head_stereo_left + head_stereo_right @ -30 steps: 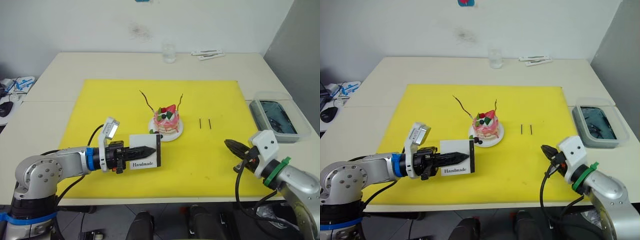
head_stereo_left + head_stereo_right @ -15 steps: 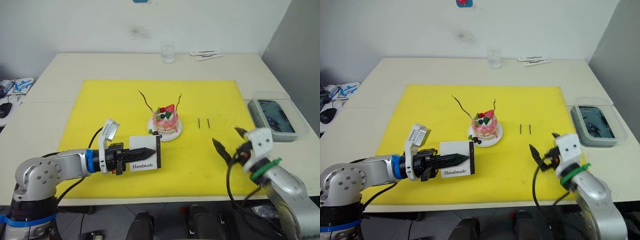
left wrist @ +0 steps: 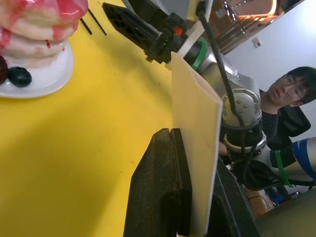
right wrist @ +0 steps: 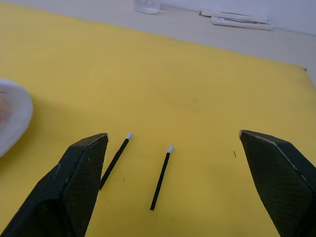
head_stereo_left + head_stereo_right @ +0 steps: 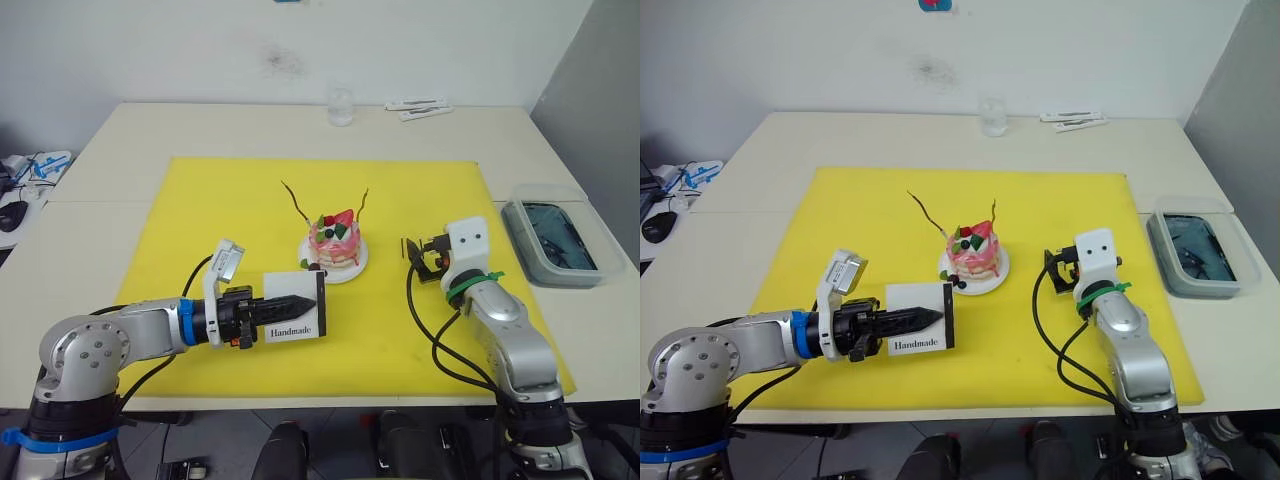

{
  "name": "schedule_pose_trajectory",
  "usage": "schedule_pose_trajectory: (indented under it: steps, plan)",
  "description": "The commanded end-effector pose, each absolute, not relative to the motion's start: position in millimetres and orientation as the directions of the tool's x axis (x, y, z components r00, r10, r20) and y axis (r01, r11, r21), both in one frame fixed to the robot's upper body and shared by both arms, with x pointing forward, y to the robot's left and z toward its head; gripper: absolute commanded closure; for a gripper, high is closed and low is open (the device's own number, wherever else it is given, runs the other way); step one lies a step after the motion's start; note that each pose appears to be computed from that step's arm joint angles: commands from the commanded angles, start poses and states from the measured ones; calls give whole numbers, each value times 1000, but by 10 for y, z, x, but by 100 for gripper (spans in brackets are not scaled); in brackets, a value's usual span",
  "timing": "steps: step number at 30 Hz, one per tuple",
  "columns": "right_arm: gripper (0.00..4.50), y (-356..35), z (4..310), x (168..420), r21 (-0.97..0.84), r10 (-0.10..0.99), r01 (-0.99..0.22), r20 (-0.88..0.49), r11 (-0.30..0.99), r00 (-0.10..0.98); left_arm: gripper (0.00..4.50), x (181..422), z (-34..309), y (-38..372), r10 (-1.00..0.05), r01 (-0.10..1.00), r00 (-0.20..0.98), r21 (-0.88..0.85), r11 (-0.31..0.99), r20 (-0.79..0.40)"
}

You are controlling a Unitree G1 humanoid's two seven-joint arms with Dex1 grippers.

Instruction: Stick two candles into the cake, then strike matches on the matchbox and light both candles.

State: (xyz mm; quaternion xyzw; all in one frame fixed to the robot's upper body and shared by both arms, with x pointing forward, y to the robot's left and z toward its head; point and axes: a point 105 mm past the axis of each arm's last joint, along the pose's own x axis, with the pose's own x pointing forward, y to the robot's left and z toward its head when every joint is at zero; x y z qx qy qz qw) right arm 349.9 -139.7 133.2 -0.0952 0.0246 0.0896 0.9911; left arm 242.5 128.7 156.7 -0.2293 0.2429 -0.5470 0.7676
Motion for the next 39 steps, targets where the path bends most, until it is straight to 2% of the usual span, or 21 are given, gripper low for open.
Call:
schedule_pose_trajectory:
  steps: [1,11,14,23,25,33,39]
  plan:
    - [5,-1413,1380,3577,-189,133,-136,-25,973,991,450,2387,1664,1217,-961,763,262,-589,266,-94]
    - [5,-1497,1148,3688,-123,61,-76,-123,990,991,450,2384,1671,1208,-959,762,266,-589,269,-94]
    - [65,-1485,1115,3700,-111,56,-72,-143,991,988,450,2374,1665,1198,-960,762,264,-589,268,-95]
    - [389,-1457,1040,3691,-126,46,-71,-191,989,981,450,2371,1648,1200,-958,759,268,-592,273,-99]
    - [448,-1448,1046,3691,-117,41,-65,-190,991,981,450,2374,1647,1202,-958,758,270,-592,275,-99]
    - [448,-1376,1223,3662,-58,67,-75,-136,995,988,450,2394,1646,1224,-953,753,285,-592,288,-100]
    - [448,-1253,1443,3435,-92,265,-272,-85,958,961,450,2393,1658,1219,-954,750,286,-598,282,-92]
